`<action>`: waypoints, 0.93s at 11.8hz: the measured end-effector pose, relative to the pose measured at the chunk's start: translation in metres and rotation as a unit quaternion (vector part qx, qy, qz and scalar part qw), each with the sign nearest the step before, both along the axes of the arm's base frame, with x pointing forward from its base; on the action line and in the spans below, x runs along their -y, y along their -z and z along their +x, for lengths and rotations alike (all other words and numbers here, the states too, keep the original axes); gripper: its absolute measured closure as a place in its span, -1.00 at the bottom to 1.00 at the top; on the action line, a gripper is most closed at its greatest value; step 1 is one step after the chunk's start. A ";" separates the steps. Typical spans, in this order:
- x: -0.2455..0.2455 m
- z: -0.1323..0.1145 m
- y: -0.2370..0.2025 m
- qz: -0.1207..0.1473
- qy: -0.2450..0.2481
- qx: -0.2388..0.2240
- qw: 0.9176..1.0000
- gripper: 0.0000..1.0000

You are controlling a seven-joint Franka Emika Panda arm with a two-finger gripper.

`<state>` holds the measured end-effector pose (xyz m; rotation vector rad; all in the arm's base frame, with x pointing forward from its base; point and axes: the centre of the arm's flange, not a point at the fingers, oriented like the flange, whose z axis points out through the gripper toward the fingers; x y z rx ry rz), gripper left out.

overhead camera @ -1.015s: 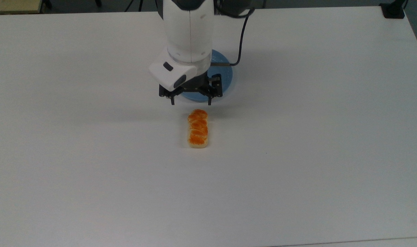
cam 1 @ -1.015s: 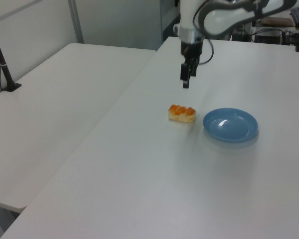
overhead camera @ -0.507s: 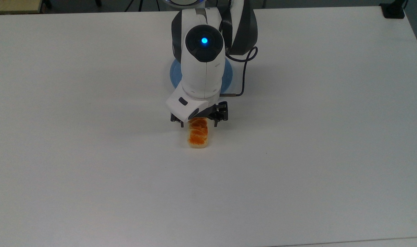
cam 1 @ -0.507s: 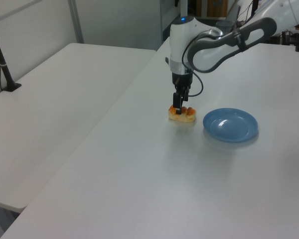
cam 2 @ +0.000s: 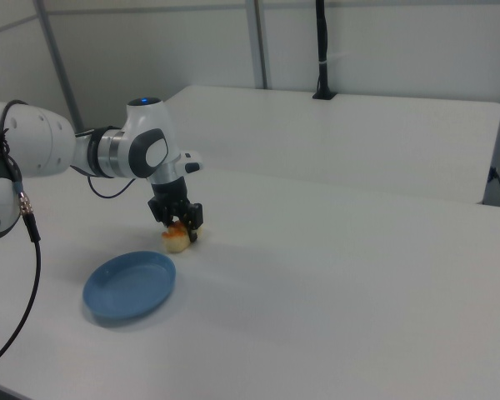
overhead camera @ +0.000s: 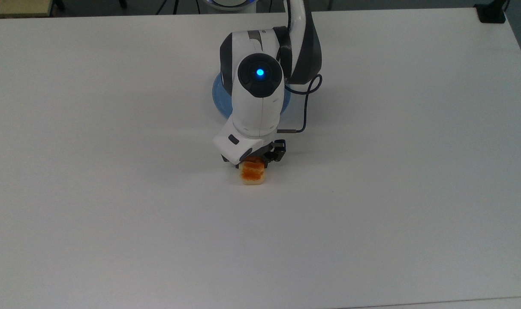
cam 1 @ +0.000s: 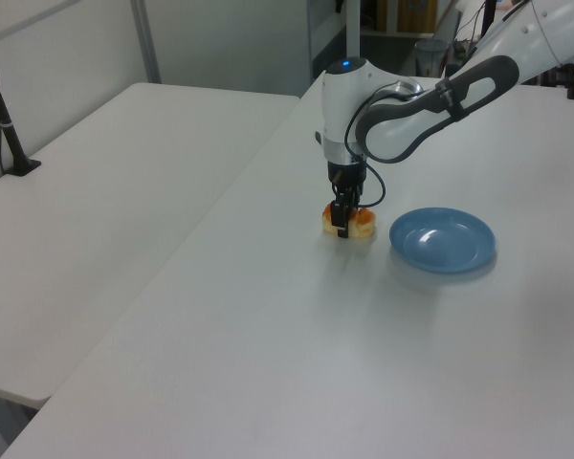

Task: Put the bread on a plate
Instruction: 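Close the gripper on the bread roll and lift it, then carry the bread roll over the blue plate and lower it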

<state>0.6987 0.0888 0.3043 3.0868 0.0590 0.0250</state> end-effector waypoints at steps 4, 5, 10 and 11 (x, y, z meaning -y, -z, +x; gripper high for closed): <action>-0.003 0.002 -0.014 0.002 0.004 0.012 1.000 0.11; -0.002 -0.001 -0.028 0.003 0.005 0.019 1.000 0.09; 0.009 -0.078 -0.072 0.008 0.005 0.005 1.000 0.09; 0.011 -0.098 -0.072 0.009 0.005 0.002 1.000 0.09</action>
